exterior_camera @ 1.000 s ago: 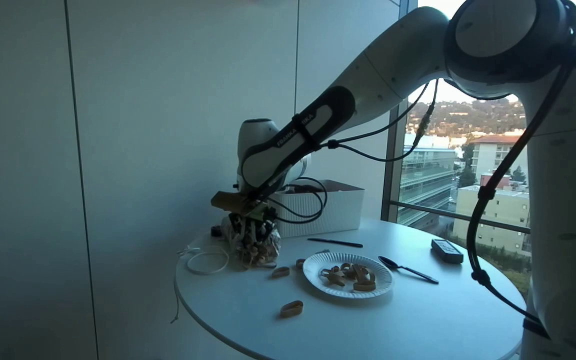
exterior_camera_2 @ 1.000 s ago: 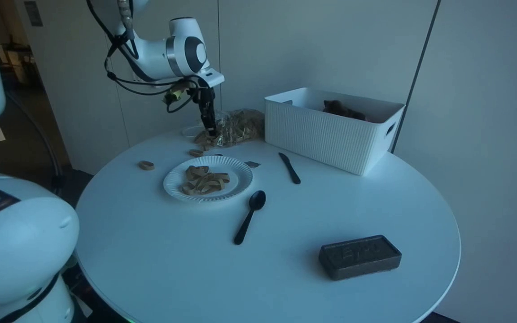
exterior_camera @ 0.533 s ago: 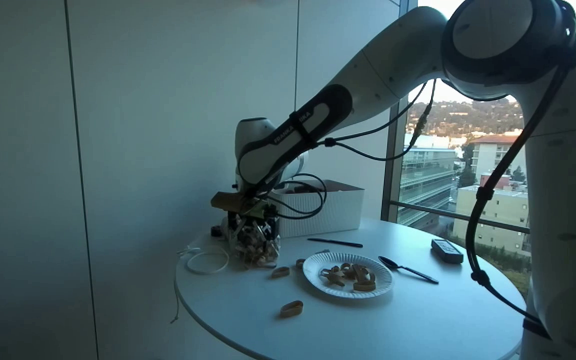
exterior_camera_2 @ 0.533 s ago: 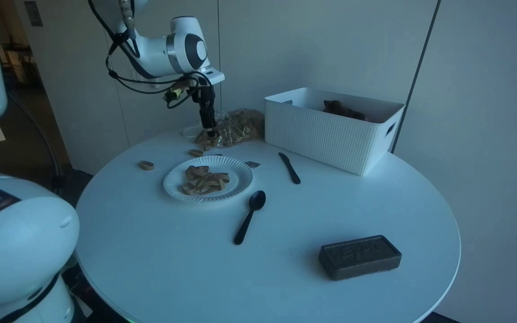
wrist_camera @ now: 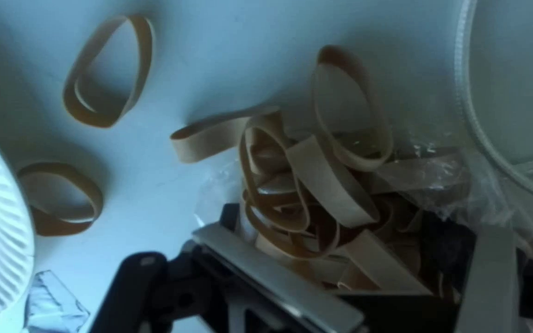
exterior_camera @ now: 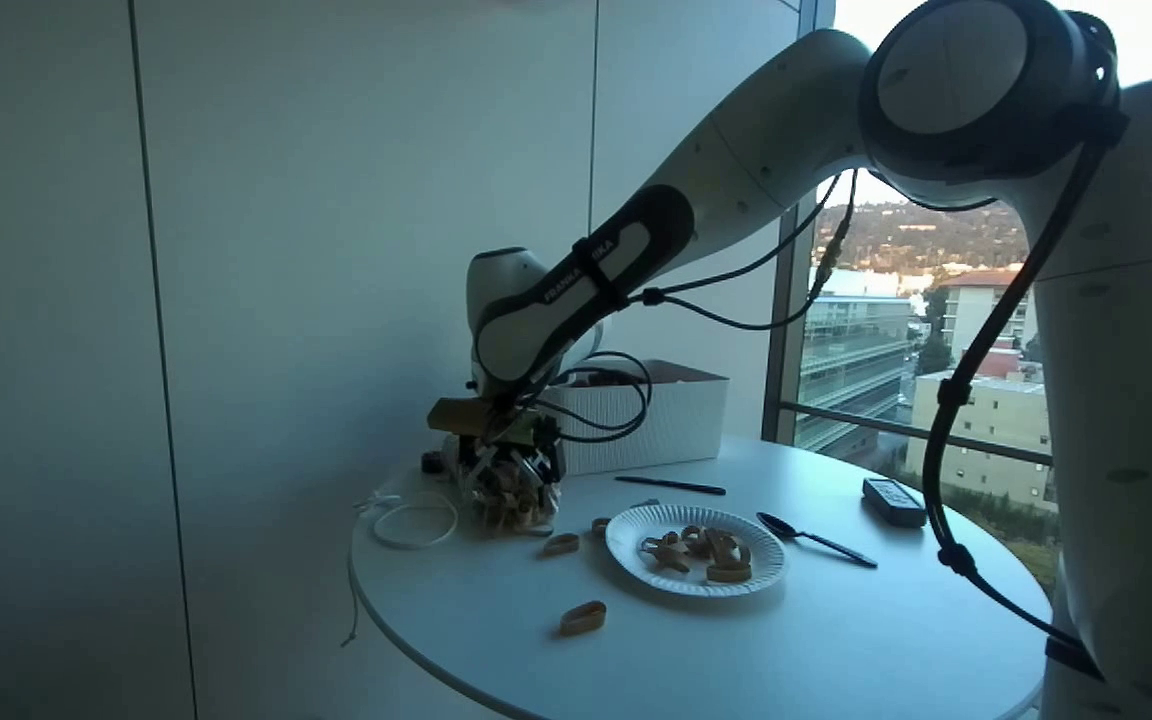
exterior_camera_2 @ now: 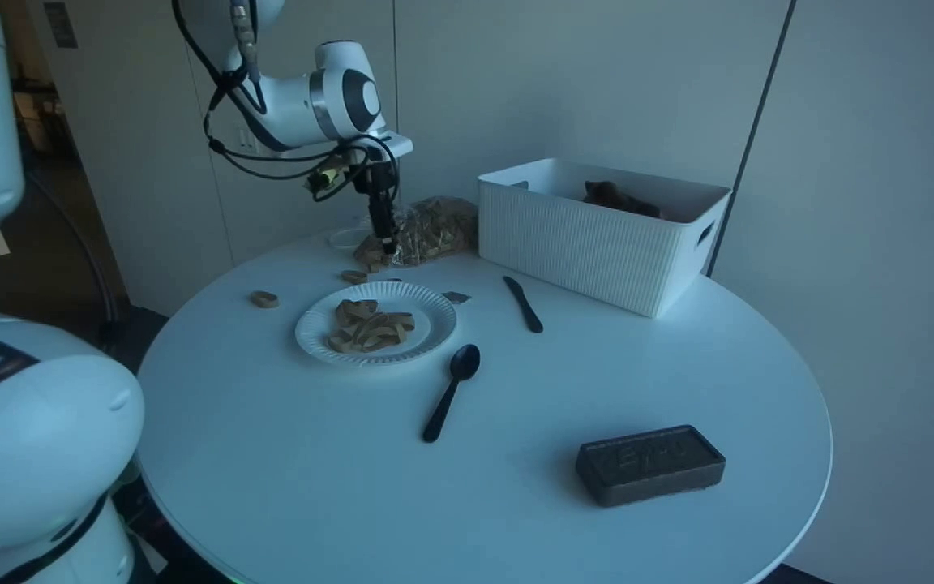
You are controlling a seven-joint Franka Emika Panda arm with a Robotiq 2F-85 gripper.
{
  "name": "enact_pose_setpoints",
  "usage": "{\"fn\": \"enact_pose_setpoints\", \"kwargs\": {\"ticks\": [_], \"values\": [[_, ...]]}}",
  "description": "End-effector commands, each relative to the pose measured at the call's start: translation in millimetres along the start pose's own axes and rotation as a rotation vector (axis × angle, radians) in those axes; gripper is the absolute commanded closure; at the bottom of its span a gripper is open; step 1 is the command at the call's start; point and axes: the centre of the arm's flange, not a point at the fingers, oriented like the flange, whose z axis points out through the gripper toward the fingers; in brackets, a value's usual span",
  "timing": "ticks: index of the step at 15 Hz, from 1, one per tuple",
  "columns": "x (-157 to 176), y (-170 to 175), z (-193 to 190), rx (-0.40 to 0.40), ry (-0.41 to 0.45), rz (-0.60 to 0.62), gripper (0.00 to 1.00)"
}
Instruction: Get the rubber bands from the table and plastic and put them on the plate
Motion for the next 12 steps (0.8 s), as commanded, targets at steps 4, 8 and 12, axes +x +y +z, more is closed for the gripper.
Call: {"fn": "enact_pose_setpoints", "kwargs": {"ticks": [4, 8, 12], "values": [[10.8, -1.9, 27.9, -0.022, 0.01, -0.041, 0.32], [9.4, -4.2, 18.5, -0.002, 0.03, -0.067, 0.64], [4.1, -4.9, 9.5, 0.003, 0.065, -0.109, 0.93]]}}
